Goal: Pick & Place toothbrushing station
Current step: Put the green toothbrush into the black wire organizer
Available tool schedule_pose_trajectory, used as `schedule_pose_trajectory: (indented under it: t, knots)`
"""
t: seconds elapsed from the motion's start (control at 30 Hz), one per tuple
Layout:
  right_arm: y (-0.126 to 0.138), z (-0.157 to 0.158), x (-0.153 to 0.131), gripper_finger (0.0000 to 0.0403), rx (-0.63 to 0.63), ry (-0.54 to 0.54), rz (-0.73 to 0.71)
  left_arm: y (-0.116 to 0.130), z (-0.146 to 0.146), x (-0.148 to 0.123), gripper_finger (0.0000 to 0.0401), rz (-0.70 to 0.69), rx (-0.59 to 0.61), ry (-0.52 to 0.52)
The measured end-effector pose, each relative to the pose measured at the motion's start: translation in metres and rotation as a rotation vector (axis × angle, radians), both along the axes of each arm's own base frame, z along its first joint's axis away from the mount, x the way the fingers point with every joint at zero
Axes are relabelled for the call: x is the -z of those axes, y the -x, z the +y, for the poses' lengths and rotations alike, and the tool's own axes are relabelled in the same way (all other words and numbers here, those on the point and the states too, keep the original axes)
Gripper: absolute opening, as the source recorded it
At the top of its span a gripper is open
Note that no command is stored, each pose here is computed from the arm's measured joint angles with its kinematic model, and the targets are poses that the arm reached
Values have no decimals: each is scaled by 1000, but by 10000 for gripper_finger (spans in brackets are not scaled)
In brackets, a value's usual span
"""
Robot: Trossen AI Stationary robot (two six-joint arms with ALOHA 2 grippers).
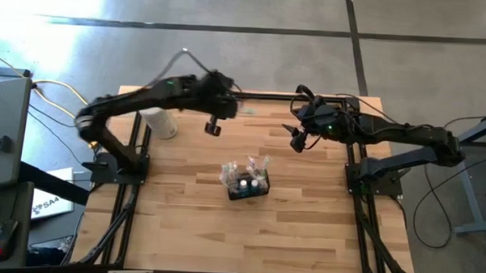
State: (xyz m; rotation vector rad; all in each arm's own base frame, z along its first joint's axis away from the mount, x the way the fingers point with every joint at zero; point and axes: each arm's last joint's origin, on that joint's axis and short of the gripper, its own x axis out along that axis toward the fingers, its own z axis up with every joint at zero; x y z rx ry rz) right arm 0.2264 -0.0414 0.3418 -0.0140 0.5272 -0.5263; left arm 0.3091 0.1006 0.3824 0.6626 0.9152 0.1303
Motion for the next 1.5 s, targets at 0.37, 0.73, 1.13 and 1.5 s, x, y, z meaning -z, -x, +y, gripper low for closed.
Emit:
schedule_pose_trajectory:
  t: [0.37,0.73,1.13,1.5]
  knots:
    - [-1,5,-4,254,-51,-59,-66,51,-69,-46,9,-566,-33,362]
    - [2,25,1,254,-60,-213,-57,93,-161,-35,9,-811,18,296]
    - [14,59,7,254,84,-235,-61,90,-228,9,9,-964,107,452]
    - [25,106,6,254,41,-196,-131,81,-234,77,9,-1124,96,538]
